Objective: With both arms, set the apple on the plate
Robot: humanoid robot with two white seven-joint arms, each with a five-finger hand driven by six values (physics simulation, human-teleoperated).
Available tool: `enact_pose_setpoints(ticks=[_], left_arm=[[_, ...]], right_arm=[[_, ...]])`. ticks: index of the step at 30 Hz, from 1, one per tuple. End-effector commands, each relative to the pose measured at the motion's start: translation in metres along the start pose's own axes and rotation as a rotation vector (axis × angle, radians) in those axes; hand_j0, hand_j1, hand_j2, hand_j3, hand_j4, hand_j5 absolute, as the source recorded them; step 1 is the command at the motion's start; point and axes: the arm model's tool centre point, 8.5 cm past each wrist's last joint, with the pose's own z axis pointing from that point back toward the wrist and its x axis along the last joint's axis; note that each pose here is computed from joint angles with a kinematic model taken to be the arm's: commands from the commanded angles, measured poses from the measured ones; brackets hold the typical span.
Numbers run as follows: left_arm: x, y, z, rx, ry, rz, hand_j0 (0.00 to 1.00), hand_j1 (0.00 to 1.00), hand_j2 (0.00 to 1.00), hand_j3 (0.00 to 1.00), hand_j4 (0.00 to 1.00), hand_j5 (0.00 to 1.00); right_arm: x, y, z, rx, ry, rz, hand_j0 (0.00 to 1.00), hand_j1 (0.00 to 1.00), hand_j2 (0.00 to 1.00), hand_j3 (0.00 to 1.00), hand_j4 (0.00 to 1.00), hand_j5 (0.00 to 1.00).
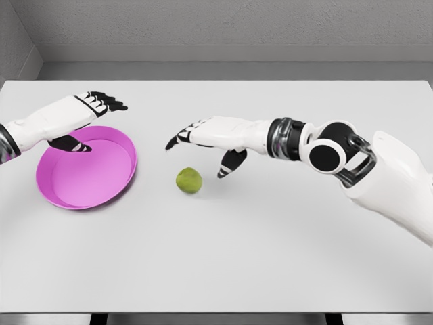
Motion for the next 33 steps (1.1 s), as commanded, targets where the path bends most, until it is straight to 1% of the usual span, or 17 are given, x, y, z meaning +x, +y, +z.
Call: enact_pose_setpoints(ticks=[1, 2, 4, 6, 8, 11, 12, 16, 19, 20, 21, 22, 23, 24, 26, 29, 33], left_arm=[[0.0, 0.001, 0.0, 0.008, -0.001, 0.006, 1.0, 1.0, 1.0, 1.0, 1.0, 1.0], [0.0, 0.001, 0.0, 0.005, -0.002, 0.005, 1.0, 1.0, 1.0, 1.0, 1.0, 1.0], [0.002, 0.002, -0.001, 0.007, -0.006, 0.003, 1.0, 1.0, 1.0, 1.0, 1.0, 1.0], [0.005, 0.003, -0.002, 0.01, -0.016, -0.002, 1.0, 1.0, 1.0, 1.0, 1.0, 1.0], [0.013, 0.003, -0.007, 0.002, -0.044, -0.013, 1.0, 1.0, 1.0, 1.0, 1.0, 1.0], [0.032, 0.006, -0.019, -0.028, -0.103, -0.088, 1.0, 1.0, 1.0, 1.0, 1.0, 1.0], [0.04, 0.008, -0.025, -0.041, -0.129, -0.119, 1.0, 1.0, 1.0, 1.0, 1.0, 1.0], [0.075, 0.017, -0.045, -0.083, -0.238, -0.265, 1.0, 1.0, 1.0, 1.0, 1.0, 1.0], [0.091, 0.028, -0.053, -0.078, -0.292, -0.313, 1.0, 1.0, 1.0, 1.0, 1.0, 1.0], [0.098, 0.028, -0.055, -0.092, -0.311, -0.33, 1.0, 1.0, 1.0, 1.0, 1.0, 1.0], [0.103, 0.031, -0.059, -0.128, -0.323, -0.356, 1.0, 1.0, 1.0, 1.0, 1.0, 1.0], [0.116, 0.036, -0.068, -0.149, -0.357, -0.382, 1.0, 1.0, 1.0, 1.0, 1.0, 1.0], [0.119, 0.034, -0.071, -0.166, -0.365, -0.387, 1.0, 1.0, 1.0, 1.0, 1.0, 1.0], [0.123, 0.039, -0.075, -0.152, -0.376, -0.387, 1.0, 1.0, 1.0, 1.0, 1.0, 1.0], [0.127, 0.039, -0.081, -0.181, -0.384, -0.395, 1.0, 1.0, 1.0, 1.0, 1.0, 1.0], [0.146, 0.025, -0.095, -0.286, -0.449, -0.373, 1.0, 1.0, 1.0, 1.0, 1.0, 1.0], [0.151, 0.014, -0.096, -0.369, -0.478, -0.35, 1.0, 1.0, 1.0, 1.0, 1.0, 1.0]], right_arm=[[-0.015, -0.003, 0.016, -0.007, 0.045, 0.006, 1.0, 1.0, 1.0, 1.0, 1.0, 1.0], [-0.038, -0.019, 0.047, -0.064, 0.12, 0.004, 1.0, 1.0, 1.0, 1.0, 1.0, 1.0], [-0.068, -0.043, 0.1, -0.153, 0.229, 0.013, 1.0, 1.0, 1.0, 1.0, 1.0, 1.0], [-0.087, -0.052, 0.144, -0.218, 0.312, 0.007, 1.0, 1.0, 1.0, 1.0, 1.0, 1.0], [-0.1, -0.058, 0.176, -0.252, 0.372, 0.016, 1.0, 1.0, 1.0, 1.0, 1.0, 1.0], [-0.114, -0.055, 0.218, -0.284, 0.463, 0.003, 1.0, 1.0, 1.0, 1.0, 1.0, 1.0], [-0.119, -0.051, 0.226, -0.292, 0.468, 0.0, 1.0, 1.0, 1.0, 1.0, 1.0, 1.0], [-0.123, -0.027, 0.224, -0.257, 0.433, -0.007, 1.0, 1.0, 1.0, 1.0, 1.0, 1.0], [-0.124, -0.022, 0.223, -0.245, 0.422, -0.006, 1.0, 1.0, 1.0, 1.0, 1.0, 1.0], [-0.123, -0.019, 0.22, -0.243, 0.403, -0.001, 1.0, 1.0, 1.0, 1.0, 1.0, 1.0], [-0.121, -0.018, 0.219, -0.241, 0.395, 0.004, 1.0, 1.0, 1.0, 1.0, 1.0, 1.0], [-0.119, -0.016, 0.215, -0.232, 0.384, 0.003, 1.0, 1.0, 1.0, 1.0, 1.0, 1.0], [-0.121, -0.011, 0.214, -0.225, 0.389, -0.012, 1.0, 1.0, 1.0, 1.0, 1.0, 1.0], [-0.12, -0.009, 0.213, -0.22, 0.387, -0.014, 1.0, 1.0, 1.0, 1.0, 1.0, 1.0], [-0.121, -0.004, 0.213, -0.213, 0.387, -0.022, 1.0, 1.0, 1.0, 1.0, 1.0, 1.0], [-0.122, -0.001, 0.212, -0.209, 0.386, -0.029, 1.0, 1.0, 1.0, 1.0, 1.0, 1.0], [-0.123, 0.003, 0.211, -0.204, 0.388, -0.038, 1.0, 1.0, 1.0, 1.0, 1.0, 1.0]])
